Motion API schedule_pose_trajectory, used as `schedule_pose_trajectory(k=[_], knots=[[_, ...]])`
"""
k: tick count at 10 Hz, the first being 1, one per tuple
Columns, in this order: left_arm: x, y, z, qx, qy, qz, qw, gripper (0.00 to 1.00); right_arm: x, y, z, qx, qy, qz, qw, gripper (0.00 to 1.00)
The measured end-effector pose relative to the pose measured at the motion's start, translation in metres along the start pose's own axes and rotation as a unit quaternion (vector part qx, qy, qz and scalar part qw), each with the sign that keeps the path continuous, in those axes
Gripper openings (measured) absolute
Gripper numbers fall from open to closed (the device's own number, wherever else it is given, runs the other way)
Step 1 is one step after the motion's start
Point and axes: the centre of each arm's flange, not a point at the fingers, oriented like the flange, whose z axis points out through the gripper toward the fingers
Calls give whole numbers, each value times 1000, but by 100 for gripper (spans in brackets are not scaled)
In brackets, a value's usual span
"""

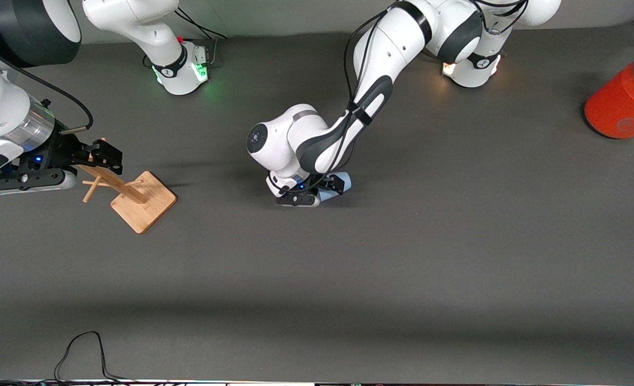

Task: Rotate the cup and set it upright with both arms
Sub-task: 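Close the left gripper on the rim of the lying cup, then rotate the cup opening upward and lower it with the left gripper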

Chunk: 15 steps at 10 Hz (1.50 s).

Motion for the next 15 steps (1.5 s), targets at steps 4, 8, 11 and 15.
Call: schedule_pose_trajectory(k=[4, 8, 11, 15], knots=[[-2, -2, 4, 11, -6, 34, 999, 39, 0, 0, 0, 0, 0, 0, 1000, 100], [4, -18, -2, 30, -14, 71, 997, 17, 0, 0, 0, 0, 2, 0, 1000, 100], [51, -108, -39, 21, -23, 36, 999, 8, 1, 4, 0, 17, 1, 8, 1000, 100], [93, -319, -142, -134, -25, -85, 987, 8, 2, 23, 0, 45, -1, 32, 998, 100]])
